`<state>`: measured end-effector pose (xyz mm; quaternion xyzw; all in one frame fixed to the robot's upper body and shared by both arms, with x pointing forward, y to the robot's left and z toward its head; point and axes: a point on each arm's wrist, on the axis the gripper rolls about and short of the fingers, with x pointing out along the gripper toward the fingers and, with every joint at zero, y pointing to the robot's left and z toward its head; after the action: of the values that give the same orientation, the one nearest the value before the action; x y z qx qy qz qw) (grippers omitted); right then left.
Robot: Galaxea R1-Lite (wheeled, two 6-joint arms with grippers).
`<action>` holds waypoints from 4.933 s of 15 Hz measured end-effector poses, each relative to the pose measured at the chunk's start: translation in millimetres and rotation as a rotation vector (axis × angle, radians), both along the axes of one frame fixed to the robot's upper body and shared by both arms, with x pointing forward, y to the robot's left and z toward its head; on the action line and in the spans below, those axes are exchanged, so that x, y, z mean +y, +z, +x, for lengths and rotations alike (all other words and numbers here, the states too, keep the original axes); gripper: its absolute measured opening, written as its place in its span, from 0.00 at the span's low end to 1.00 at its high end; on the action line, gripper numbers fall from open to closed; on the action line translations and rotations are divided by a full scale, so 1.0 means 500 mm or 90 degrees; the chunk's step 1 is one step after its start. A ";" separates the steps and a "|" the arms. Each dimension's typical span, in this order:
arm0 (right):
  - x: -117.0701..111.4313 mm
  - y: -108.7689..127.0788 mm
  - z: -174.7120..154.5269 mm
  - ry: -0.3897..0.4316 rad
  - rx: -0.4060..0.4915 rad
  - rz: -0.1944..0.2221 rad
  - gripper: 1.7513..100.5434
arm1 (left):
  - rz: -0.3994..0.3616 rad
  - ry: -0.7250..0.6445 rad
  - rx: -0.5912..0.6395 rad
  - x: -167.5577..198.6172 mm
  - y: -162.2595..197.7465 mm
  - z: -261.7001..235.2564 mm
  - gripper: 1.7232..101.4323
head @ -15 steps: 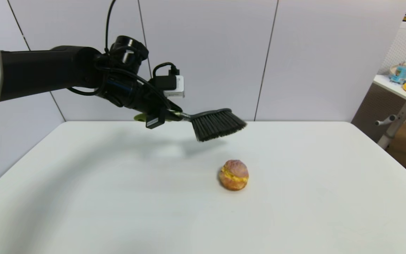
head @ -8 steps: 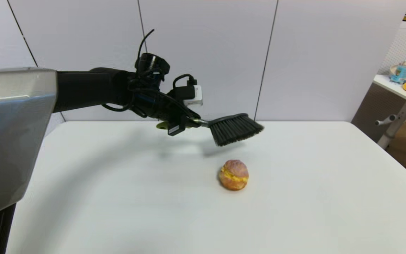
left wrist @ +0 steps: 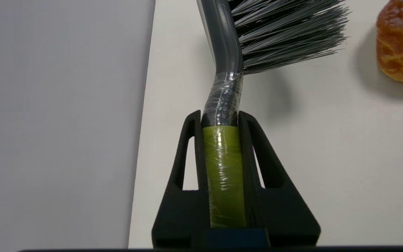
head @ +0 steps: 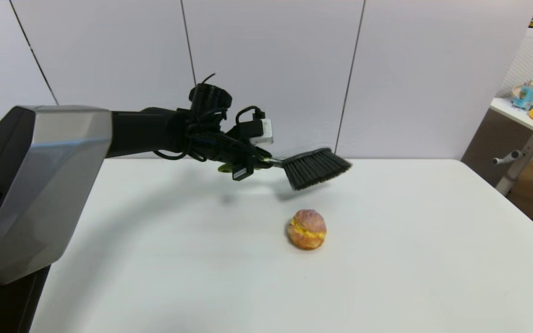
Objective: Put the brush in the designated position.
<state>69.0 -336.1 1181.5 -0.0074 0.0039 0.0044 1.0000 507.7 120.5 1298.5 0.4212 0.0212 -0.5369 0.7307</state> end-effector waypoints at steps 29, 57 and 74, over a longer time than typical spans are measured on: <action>0.000 0.000 0.000 0.000 0.000 0.000 0.96 | -0.010 0.002 0.073 -0.024 -0.140 0.057 0.16; 0.000 0.000 0.000 0.000 0.000 0.000 0.96 | -0.143 0.501 -0.193 0.365 0.462 -0.629 0.94; 0.000 0.000 0.000 0.000 0.000 0.000 0.96 | -0.385 0.807 -0.065 0.427 -0.079 -0.854 0.96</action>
<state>69.0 -336.2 1181.5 -0.0076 0.0038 0.0042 1.0000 80.9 333.8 1259.2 0.1308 0.0784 0.0303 0.9878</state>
